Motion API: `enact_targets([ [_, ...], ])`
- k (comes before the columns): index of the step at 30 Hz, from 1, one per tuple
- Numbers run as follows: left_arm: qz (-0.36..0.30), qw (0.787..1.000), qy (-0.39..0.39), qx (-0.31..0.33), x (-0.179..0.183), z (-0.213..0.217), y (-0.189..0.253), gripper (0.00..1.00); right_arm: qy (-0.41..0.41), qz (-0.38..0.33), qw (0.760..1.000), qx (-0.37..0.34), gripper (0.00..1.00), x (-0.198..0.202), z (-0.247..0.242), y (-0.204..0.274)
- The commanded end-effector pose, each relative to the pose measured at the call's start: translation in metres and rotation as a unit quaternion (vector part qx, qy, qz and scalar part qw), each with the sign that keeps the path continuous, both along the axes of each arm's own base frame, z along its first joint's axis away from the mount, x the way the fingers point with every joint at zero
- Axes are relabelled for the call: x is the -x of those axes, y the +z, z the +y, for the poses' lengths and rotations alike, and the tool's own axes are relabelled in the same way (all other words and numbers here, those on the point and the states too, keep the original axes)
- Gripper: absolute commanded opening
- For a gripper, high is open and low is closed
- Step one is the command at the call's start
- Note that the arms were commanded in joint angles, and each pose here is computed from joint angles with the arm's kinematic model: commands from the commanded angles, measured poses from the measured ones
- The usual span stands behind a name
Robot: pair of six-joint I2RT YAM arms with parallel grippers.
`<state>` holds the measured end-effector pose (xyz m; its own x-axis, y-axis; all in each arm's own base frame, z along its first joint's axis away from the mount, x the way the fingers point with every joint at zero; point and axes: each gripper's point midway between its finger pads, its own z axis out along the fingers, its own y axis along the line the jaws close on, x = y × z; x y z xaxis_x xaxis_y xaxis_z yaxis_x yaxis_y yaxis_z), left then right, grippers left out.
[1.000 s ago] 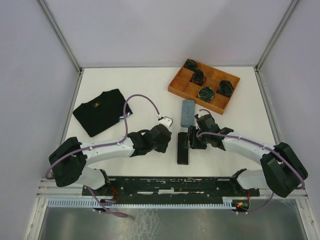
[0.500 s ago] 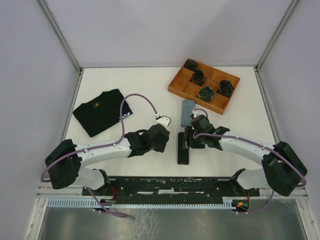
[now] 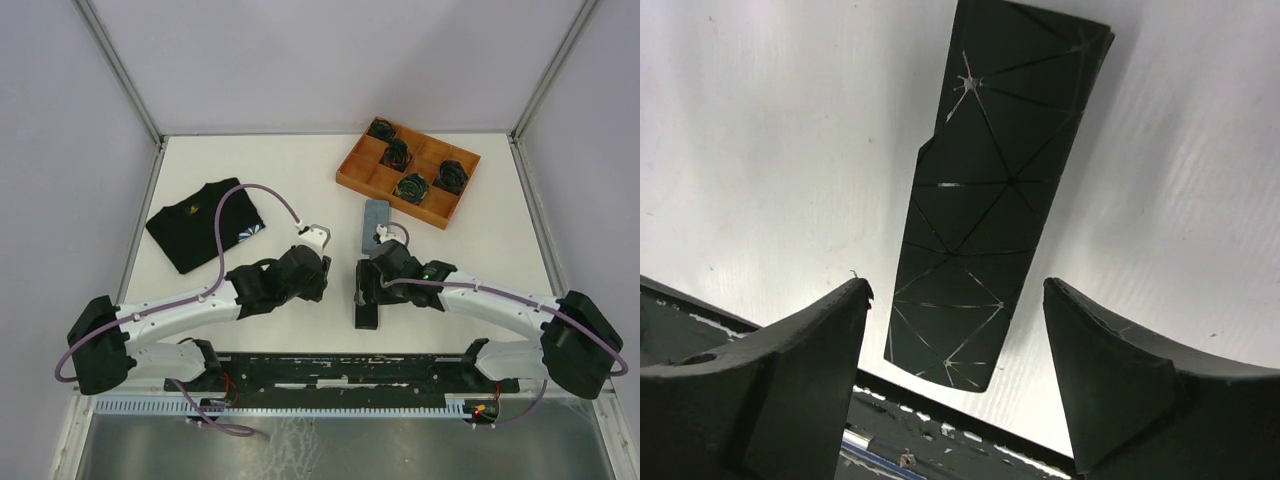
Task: Organize the sunglasses
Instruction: Move the sunglasses case at the center of the board.
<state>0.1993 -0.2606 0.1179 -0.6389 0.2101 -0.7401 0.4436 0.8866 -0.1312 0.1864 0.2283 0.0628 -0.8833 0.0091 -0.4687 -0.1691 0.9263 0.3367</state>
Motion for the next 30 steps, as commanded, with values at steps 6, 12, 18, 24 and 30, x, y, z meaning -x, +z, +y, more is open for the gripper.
enact_targets([
  [6,-0.011,1.000,0.017,0.018,0.000,0.007,0.010,0.52,-0.015,-0.018,0.997,0.079,0.81,-0.005,0.011,-0.009],
  [12,-0.009,1.000,0.018,0.017,0.002,0.010,0.010,0.52,-0.011,-0.029,0.988,0.151,0.78,-0.002,0.010,-0.018],
  [18,-0.015,1.000,0.021,0.017,0.002,0.015,0.015,0.53,-0.006,-0.022,0.983,0.184,0.73,0.001,0.012,-0.026],
  [24,-0.024,0.999,0.030,0.021,0.004,0.024,0.024,0.53,-0.003,-0.017,0.982,0.189,0.68,0.002,0.012,-0.029],
  [30,-0.037,0.998,0.037,0.037,0.006,0.033,0.046,0.55,0.019,-0.027,0.986,0.164,0.64,-0.003,0.030,-0.019],
])
